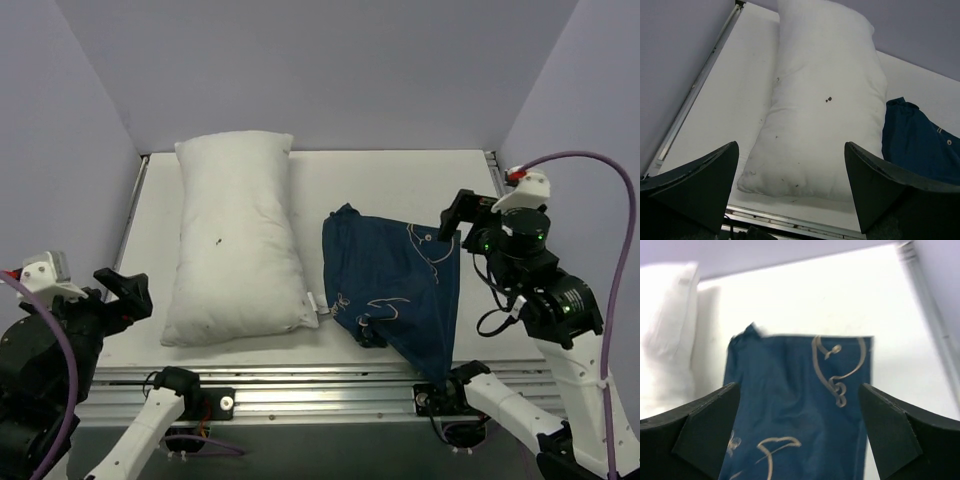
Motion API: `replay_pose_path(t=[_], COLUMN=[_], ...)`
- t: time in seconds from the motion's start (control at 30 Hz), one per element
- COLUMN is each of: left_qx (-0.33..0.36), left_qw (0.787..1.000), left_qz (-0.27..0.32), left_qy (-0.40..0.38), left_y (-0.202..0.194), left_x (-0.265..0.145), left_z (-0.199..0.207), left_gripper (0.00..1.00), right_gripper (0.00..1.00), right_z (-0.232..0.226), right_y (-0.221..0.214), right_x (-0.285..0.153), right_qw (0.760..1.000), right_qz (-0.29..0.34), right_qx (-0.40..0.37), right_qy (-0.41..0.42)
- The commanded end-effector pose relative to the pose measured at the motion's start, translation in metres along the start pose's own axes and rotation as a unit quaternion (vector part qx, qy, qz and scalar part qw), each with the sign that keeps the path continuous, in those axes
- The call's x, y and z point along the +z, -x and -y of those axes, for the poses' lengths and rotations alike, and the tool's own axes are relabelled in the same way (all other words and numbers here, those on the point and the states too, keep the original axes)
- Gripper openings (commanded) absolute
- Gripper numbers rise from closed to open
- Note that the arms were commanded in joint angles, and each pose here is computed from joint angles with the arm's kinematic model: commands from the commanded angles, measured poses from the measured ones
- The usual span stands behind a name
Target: Remove the pillowcase from the pillow
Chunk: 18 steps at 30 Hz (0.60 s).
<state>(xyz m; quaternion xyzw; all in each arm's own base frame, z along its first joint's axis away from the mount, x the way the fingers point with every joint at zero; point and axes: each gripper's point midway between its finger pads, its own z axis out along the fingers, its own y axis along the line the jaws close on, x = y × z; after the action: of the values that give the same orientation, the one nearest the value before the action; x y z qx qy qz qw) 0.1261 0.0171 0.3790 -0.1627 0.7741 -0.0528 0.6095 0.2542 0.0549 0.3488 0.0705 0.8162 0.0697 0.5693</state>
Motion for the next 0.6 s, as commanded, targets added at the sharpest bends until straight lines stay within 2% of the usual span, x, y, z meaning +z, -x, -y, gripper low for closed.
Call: replay_pose_path(t=[0.0, 0.3, 0.57], left_qx=[0.001, -0.013, -0.035], left_qw=[0.999, 0.989, 0.977], left_qz=[0.048, 0.146, 0.202], left_qy=[0.019, 0.027, 0.059], left_y=[0.022, 0.059, 0.076], left_x=[-0.027, -0.066, -0.086], left_z=[-0.017, -0.037, -0.058], left_gripper=[0.94, 0.94, 0.94], right_gripper=[1.00, 1.00, 1.00], right_z=[0.057, 0.108, 0.133], right_y=[0.052, 0.069, 0.072], right_x=[-0.047, -0.129, -0.176], right_qw=[0.985, 0.956, 0.934], right_qz=[0.120, 0.234, 0.302], right_qx=[0.006, 0.028, 0.059], right_qy=[-0.127, -0.175, -0.184])
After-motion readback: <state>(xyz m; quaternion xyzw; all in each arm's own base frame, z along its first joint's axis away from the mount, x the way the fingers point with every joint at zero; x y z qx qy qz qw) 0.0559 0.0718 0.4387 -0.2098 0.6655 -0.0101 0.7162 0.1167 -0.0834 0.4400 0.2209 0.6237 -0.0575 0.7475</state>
